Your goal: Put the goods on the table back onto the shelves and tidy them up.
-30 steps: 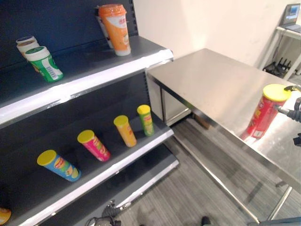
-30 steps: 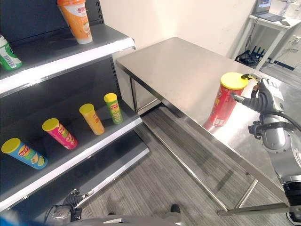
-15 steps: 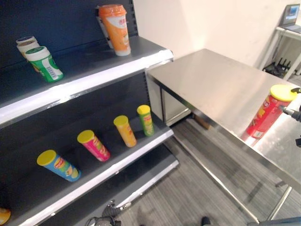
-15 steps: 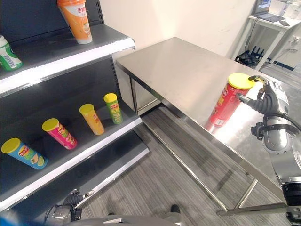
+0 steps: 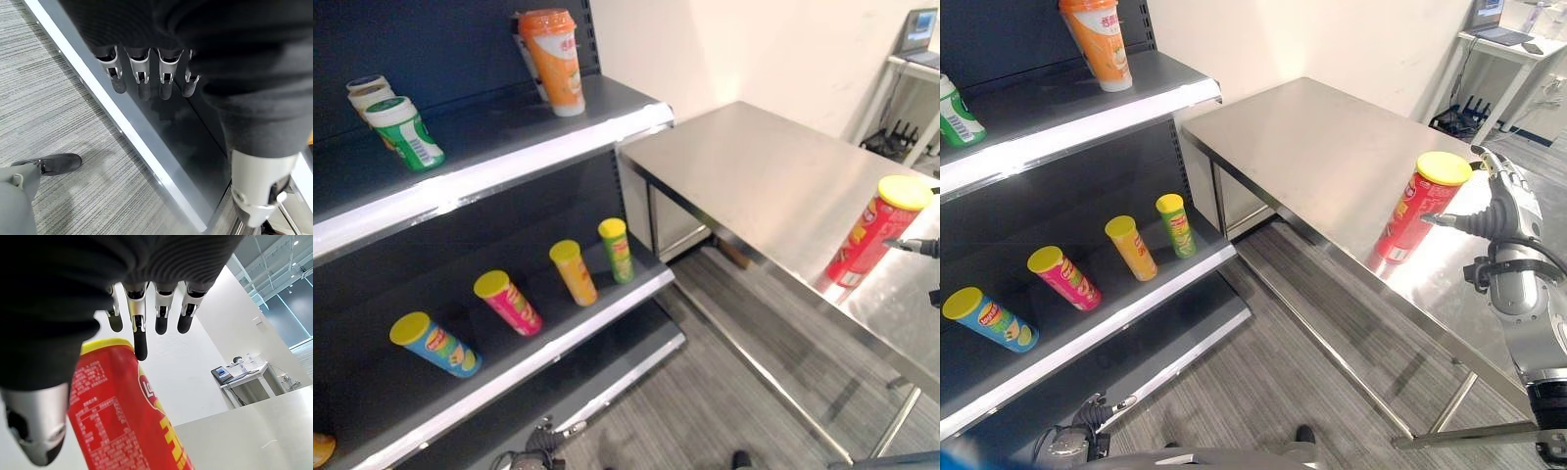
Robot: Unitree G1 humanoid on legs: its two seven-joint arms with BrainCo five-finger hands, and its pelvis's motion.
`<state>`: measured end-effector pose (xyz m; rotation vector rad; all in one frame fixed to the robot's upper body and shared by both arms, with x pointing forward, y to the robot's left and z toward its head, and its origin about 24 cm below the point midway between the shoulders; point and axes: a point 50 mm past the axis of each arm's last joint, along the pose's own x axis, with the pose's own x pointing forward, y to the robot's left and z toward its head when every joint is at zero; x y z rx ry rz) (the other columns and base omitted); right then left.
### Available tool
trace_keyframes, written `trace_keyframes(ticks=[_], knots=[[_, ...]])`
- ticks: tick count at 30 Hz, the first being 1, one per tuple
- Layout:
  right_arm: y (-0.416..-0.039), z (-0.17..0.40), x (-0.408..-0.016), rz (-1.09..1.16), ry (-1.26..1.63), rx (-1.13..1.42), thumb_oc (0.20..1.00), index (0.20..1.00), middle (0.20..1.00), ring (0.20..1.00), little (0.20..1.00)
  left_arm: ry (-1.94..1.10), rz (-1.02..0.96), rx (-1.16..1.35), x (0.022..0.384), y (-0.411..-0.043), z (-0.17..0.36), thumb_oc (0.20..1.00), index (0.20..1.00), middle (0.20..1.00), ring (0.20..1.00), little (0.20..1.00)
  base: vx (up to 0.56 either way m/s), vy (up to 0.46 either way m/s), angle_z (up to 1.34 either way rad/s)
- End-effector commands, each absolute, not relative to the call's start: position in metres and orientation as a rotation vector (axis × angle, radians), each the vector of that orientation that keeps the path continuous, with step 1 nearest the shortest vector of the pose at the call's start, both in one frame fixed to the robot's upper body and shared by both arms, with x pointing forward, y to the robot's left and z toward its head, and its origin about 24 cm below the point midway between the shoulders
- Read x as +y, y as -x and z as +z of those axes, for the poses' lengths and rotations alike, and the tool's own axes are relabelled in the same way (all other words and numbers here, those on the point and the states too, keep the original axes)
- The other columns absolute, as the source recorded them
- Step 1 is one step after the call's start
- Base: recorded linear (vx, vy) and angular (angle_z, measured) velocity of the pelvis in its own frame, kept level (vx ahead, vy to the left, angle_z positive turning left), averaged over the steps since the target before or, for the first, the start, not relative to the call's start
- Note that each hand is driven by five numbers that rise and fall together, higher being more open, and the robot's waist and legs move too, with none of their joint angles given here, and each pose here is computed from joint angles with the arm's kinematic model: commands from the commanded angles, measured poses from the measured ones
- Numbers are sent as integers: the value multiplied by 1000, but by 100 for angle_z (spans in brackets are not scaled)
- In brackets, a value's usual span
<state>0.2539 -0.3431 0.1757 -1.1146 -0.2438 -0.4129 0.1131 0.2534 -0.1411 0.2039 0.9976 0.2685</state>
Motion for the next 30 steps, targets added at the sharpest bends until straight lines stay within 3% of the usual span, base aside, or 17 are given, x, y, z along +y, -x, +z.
trace_keyframes(ticks=[1,20,30], knots=[[-252,204,-343,-521,1078,-387,1000,1000,1000,1000,1000,-274,298,917,274,-140,-126,1000,1000,1000,1000,1000,0,0,0],[-263,229,-336,-527,928,-503,1000,1000,1000,1000,1000,-261,300,915,272,-141,-126,1000,1000,1000,1000,1000,0,0,0],[-276,219,-340,-458,964,-391,1000,1000,1000,1000,1000,-260,287,907,272,-144,-125,1000,1000,1000,1000,1000,0,0,0]])
